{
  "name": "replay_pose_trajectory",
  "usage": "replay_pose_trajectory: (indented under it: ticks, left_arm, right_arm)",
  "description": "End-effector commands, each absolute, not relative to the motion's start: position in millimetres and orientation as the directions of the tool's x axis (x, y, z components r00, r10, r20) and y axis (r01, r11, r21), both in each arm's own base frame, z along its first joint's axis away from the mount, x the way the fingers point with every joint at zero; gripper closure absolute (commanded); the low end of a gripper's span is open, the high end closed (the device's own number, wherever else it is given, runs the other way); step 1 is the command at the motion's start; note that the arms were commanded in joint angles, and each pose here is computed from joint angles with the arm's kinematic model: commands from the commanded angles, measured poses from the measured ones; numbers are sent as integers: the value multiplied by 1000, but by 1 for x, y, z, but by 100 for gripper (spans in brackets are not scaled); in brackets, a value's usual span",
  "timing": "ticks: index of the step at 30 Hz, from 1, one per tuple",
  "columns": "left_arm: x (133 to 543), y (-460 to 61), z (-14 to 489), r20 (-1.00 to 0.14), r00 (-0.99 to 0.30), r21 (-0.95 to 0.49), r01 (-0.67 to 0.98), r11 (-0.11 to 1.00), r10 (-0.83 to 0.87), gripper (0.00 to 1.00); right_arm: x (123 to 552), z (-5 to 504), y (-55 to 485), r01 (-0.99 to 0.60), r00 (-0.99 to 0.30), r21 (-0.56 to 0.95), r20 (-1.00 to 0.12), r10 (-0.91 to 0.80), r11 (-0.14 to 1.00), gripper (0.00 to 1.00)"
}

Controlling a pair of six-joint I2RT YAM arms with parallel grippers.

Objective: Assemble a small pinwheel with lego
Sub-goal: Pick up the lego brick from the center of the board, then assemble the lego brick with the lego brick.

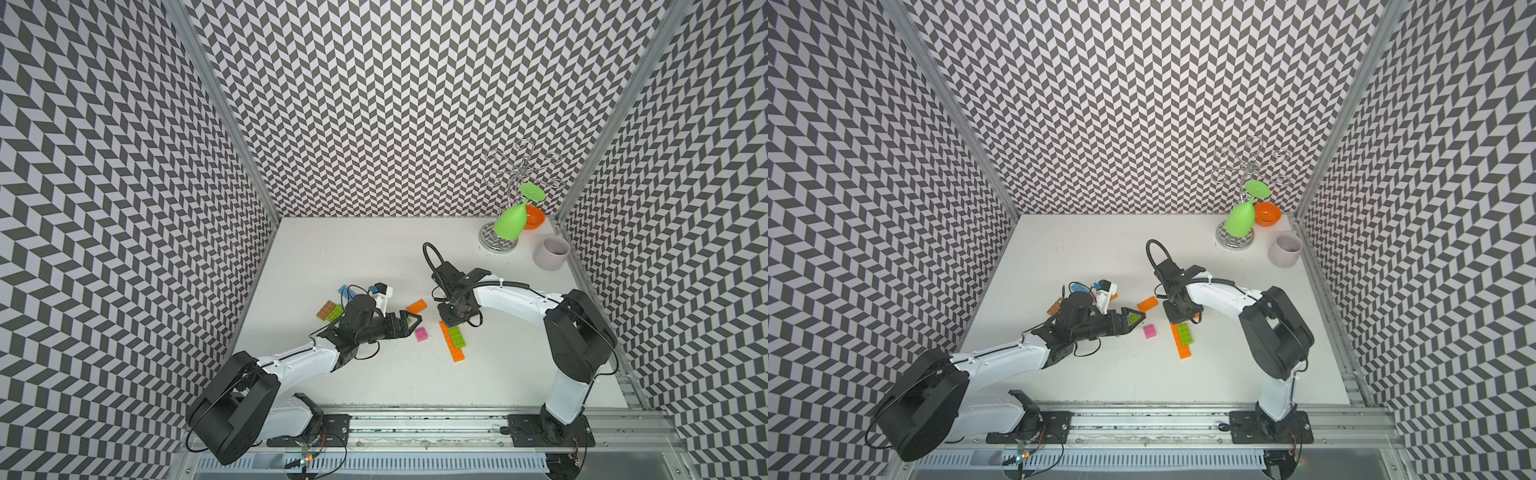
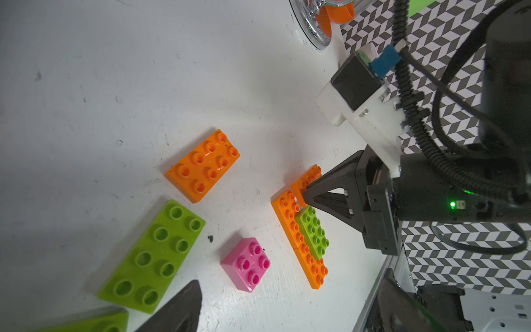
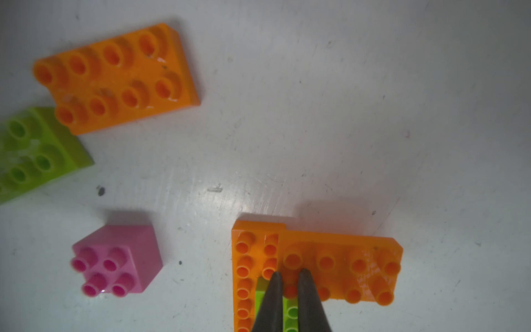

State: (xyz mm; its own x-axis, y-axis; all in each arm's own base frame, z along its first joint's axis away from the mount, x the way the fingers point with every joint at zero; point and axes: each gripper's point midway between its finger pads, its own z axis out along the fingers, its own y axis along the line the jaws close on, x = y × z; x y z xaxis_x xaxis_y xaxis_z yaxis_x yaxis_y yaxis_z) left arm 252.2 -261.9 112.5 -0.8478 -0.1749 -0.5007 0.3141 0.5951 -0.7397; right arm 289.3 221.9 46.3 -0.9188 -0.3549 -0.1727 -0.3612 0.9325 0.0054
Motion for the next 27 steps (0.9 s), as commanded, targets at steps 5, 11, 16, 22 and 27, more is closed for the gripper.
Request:
replay_pose_trajectory:
  ticks: [5,11,16,22,27]
  left_arm:
    - [257,-264,118,-529,-830,-730,337,594,-179,5]
    - [256,-264,117,-527,-831,-731,336,594,-179,5]
    - [256,-264,117,-526,-831,-732,334,594,-180,5]
    - [255,-264,114,-523,-833,-732,332,595,-178,5]
    - [255,-263,114,-522,-834,-732,330,596,-180,5]
  right_arm:
    - [288,47,233,-392,-908,45,-179,-378,919,90]
    - [284,42,232,-393,-910,42,-160,-382,919,89]
    - [278,37,231,-395,-912,44,-137,-386,918,90]
    - [272,28,228,-392,-916,26,-100,-388,920,90]
    - [270,22,222,-382,-921,0,-78,-381,924,90]
